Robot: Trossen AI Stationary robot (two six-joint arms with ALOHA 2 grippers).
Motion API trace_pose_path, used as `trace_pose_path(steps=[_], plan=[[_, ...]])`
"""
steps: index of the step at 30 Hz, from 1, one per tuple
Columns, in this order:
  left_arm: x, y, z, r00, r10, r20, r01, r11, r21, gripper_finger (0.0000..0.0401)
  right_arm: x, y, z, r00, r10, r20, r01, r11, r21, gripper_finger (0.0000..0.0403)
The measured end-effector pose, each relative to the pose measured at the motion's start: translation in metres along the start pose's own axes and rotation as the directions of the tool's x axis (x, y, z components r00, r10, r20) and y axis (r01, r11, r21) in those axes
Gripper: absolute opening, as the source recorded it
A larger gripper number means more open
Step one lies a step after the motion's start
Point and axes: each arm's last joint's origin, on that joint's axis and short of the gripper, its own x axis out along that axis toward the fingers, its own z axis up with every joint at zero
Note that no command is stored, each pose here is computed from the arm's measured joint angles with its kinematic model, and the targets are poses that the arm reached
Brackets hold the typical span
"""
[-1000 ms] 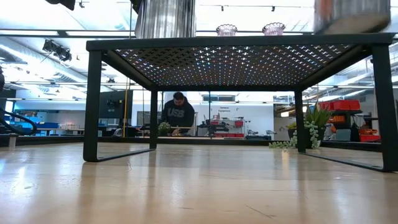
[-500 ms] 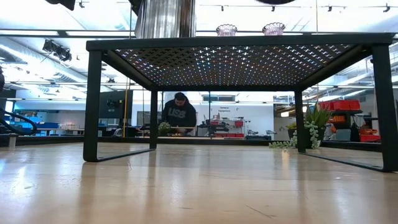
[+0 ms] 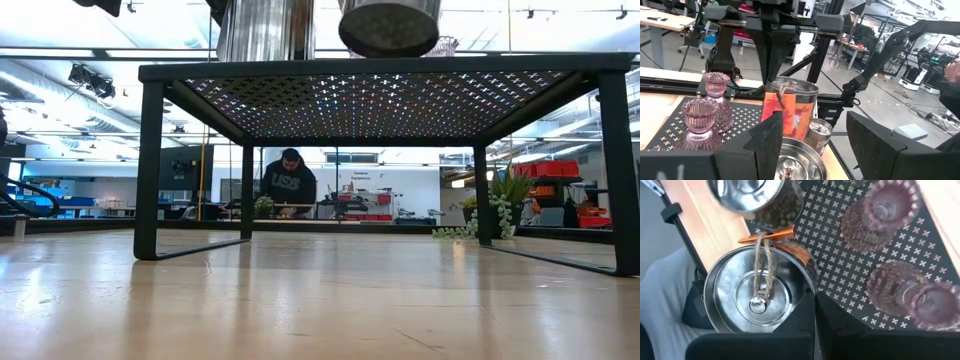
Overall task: Pick & Place candle stick holders
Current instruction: Put the orange scented candle on the shelf
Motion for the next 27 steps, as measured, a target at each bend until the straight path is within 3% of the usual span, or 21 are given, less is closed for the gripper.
trace_pose_path(steps=[27], plan=[[0.0,0.0,0.0,1.0,-0.007,-0.002,0.007,1.0,0.002,0.0222,0.026,-0.008,0.021,0.999,-0.017,-0.034,0.017,1.0,-0.016,0.0]])
